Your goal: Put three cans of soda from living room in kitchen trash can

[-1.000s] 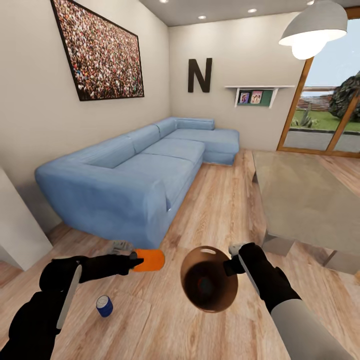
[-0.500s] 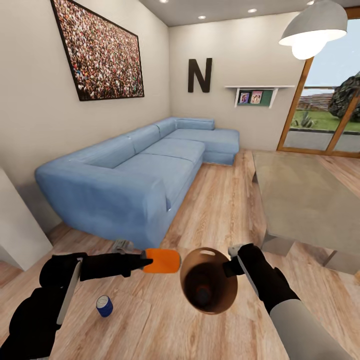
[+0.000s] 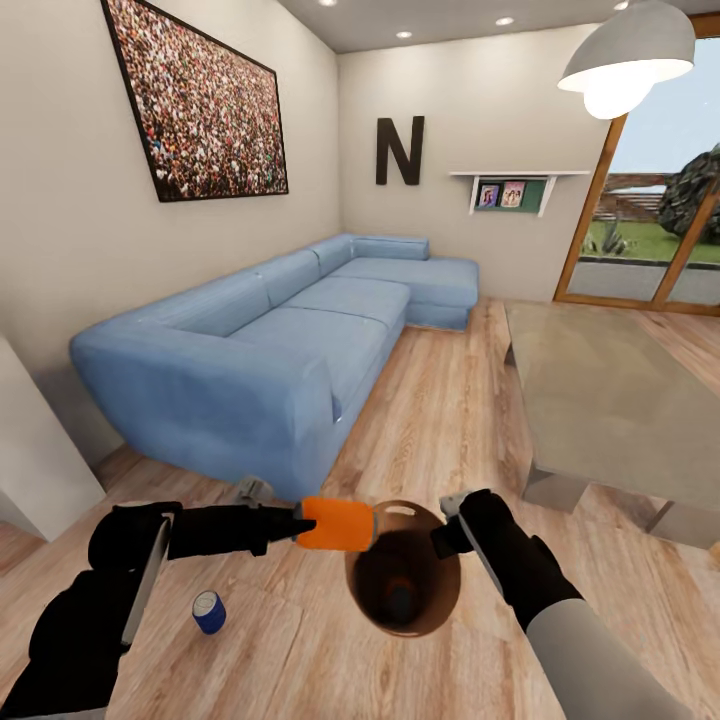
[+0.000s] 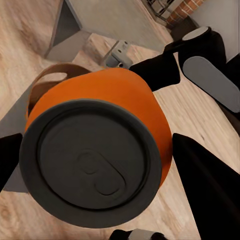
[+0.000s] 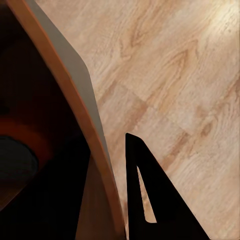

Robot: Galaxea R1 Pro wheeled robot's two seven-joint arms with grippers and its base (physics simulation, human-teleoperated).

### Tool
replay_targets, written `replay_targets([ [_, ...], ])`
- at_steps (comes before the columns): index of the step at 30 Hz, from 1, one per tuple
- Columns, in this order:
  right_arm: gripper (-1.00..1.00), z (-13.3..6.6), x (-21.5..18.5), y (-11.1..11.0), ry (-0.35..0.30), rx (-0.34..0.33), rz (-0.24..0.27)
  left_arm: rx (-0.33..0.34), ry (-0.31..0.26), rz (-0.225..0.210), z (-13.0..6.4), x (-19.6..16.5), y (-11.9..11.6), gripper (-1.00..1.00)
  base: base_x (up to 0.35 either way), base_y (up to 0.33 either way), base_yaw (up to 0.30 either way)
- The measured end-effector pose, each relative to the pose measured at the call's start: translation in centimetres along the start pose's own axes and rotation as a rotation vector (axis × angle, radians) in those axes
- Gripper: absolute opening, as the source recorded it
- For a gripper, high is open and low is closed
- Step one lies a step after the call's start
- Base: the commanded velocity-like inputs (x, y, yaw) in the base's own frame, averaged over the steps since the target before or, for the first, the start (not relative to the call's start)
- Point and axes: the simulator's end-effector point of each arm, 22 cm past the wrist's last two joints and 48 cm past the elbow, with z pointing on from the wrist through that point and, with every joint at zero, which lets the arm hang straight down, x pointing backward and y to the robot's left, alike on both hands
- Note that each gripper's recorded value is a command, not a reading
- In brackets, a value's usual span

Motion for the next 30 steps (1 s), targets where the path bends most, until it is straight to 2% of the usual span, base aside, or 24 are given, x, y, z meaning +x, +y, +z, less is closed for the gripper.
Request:
replay_targets([
  [5, -1.00, -0.1, -0.4, 0.8, -0.004, 0.000, -0.019, 0.038, 0.068, 0.030, 2.7, 1.5, -2.0, -1.00, 0.000, 0.000, 0.000],
  [9, -1.00, -0.2, -0.6, 1.6, -0.010, -0.019, -0.019, -0.004, 0.095, 0.040, 4.1, 2.1, -1.6, -1.00, 0.000, 0.000, 0.000],
  [12, -1.00, -0.2, -0.8, 1.3, -0.012, -0.003, -0.029, -0.023, 0.114, 0.038, 4.9, 2.8, -1.3, -1.00, 0.000, 0.000, 0.000],
  [17, -1.00, -0.3, -0.9, 1.5, -0.015, -0.011, -0.026, -0.123, 0.168, 0.067, 6.4, 4.3, 0.3, -1.00, 0.000, 0.000, 0.000],
  [23, -1.00, -0.4, -1.0, 1.3, -0.017, -0.003, -0.030, -0.215, 0.207, 0.101, 7.3, 5.2, 1.6, -1.00, 0.000, 0.000, 0.000],
  [30, -1.00, -0.4, -1.2, 1.6, -0.021, -0.007, -0.031, -0.221, 0.222, 0.117, 8.4, 5.7, 1.1, -1.00, 0.000, 0.000, 0.000],
])
